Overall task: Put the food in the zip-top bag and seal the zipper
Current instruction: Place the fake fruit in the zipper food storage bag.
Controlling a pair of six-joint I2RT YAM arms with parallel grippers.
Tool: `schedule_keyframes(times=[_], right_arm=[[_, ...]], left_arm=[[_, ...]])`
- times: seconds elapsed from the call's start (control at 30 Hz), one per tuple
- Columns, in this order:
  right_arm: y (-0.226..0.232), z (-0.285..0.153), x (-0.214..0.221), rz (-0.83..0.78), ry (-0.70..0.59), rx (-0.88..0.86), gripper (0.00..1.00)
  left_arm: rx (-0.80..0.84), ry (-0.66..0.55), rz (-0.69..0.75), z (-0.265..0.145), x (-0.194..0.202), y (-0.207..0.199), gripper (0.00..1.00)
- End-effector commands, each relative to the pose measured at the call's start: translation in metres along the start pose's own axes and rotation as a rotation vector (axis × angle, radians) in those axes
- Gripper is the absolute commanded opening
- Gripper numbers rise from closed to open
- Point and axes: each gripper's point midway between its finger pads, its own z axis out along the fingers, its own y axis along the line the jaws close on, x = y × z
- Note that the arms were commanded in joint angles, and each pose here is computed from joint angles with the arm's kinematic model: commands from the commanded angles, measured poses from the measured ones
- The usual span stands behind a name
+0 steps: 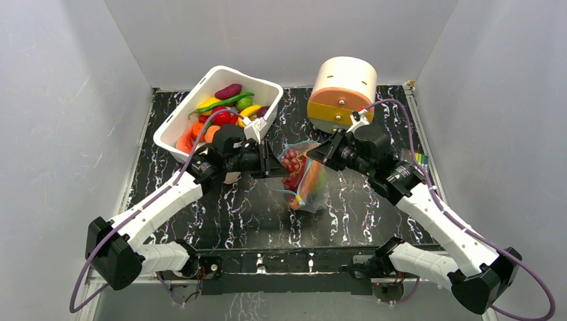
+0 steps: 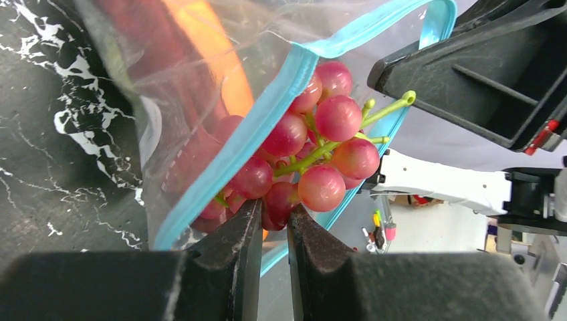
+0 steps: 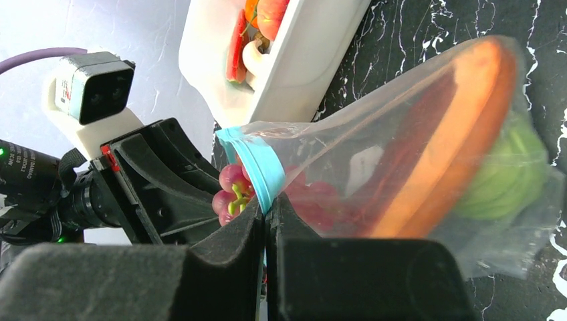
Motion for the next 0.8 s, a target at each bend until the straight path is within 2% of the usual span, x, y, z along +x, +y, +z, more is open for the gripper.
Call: schedule_keyframes(times=[0.0,0.5,0.7,0.77], right_arm=[[0.032,-0.003,-0.017,-0.022,-0.050,-0.113,0.00],[0.034,-0.004,-0.015,-0.028,-0.037,-0.121,0.00],[0.034,-0.002,-0.013,-0.029,-0.025,-0.123,0.00],[0.034,-0.002,-0.012,-0.029,-0.021,-0.122,0.00]], left_arm=[[-0.041,0.004,0.044,-0.002,-0.002,0.000,0.02],[-0.148,0.092,0.063,0.010,0.007,0.020,0.04],[-0.189,0.098,0.085,0.008,0.004,0.025,0.08],[-0.190,0.096,0.082,0.009,0.004,0.026,0.13]])
